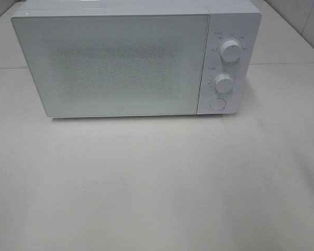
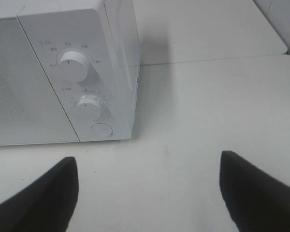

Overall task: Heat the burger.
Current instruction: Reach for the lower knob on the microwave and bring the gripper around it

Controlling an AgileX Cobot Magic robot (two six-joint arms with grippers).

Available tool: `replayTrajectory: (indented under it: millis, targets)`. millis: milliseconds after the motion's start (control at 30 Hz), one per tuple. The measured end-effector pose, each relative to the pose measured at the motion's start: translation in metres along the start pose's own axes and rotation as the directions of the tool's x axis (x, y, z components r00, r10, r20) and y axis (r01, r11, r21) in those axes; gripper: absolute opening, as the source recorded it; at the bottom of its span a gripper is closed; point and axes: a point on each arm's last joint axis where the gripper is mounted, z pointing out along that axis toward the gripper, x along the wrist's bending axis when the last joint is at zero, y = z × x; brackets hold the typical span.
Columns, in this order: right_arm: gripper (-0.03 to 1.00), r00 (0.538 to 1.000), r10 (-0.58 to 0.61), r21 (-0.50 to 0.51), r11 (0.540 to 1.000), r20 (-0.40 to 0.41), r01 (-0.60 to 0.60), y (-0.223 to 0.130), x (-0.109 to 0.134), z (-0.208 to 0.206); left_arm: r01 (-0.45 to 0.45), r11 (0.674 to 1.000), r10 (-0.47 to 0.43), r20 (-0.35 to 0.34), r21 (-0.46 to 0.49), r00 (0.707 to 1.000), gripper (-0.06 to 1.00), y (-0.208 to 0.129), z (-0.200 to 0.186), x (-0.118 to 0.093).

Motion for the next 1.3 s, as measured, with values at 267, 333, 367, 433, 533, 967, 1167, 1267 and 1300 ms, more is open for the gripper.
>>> replayTrajectory:
  millis: [267,333,367,433,533,967,1167,1267,1300]
  targets:
    - [0.76,1.000,0.004,-0.023,1.000,-0.021,-0.004,-0.002,0.002,0.031,0.000,1.000,0.000,0.000,0.000,1.000,0.99,0.000,0.000,0.000]
    - [0.76,1.000,0.004,-0.026,1.000,-0.024,-0.005,-0.003,0.002,0.034,0.000,1.000,0.000,0.000,0.000,1.000,0.99,0.000,0.000,0.000]
    - [0.76,1.000,0.004,-0.042,0.999,-0.030,-0.006,-0.003,0.003,0.042,0.000,1.000,0.000,0.000,0.000,1.000,0.99,0.000,0.000,0.000]
    - [0.76,0.999,0.005,-0.046,0.999,-0.033,-0.006,-0.004,0.003,0.046,0.000,1.000,0.000,0.000,0.000,1.000,0.99,0.000,0.000,0.000]
    - [0.76,0.999,0.008,-0.080,0.997,-0.044,-0.011,-0.004,0.004,0.057,0.000,1.000,0.000,0.000,0.000,1.000,0.99,0.000,0.000,0.000]
    - [0.76,1.000,0.000,-0.127,0.992,-0.004,-0.001,-0.039,-0.001,0.101,0.000,1.000,0.000,0.000,0.000,1.000,0.99,0.000,0.000,0.000]
    - [0.76,0.999,0.013,-0.161,0.987,0.045,-0.006,-0.054,0.002,0.099,0.000,1.000,0.000,0.000,0.000,1.000,0.99,0.000,0.000,0.000]
    - [0.76,0.999,-0.022,-0.164,0.986,0.042,0.029,-0.059,0.014,0.099,0.000,1.000,0.000,0.000,0.000,1.000,0.99,0.000,0.000,0.000]
    - [0.76,0.999,-0.022,-0.164,0.986,0.042,0.029,-0.059,0.014,0.099,0.000,1.000,0.000,0.000,0.000,1.000,0.99,0.000,0.000,0.000]
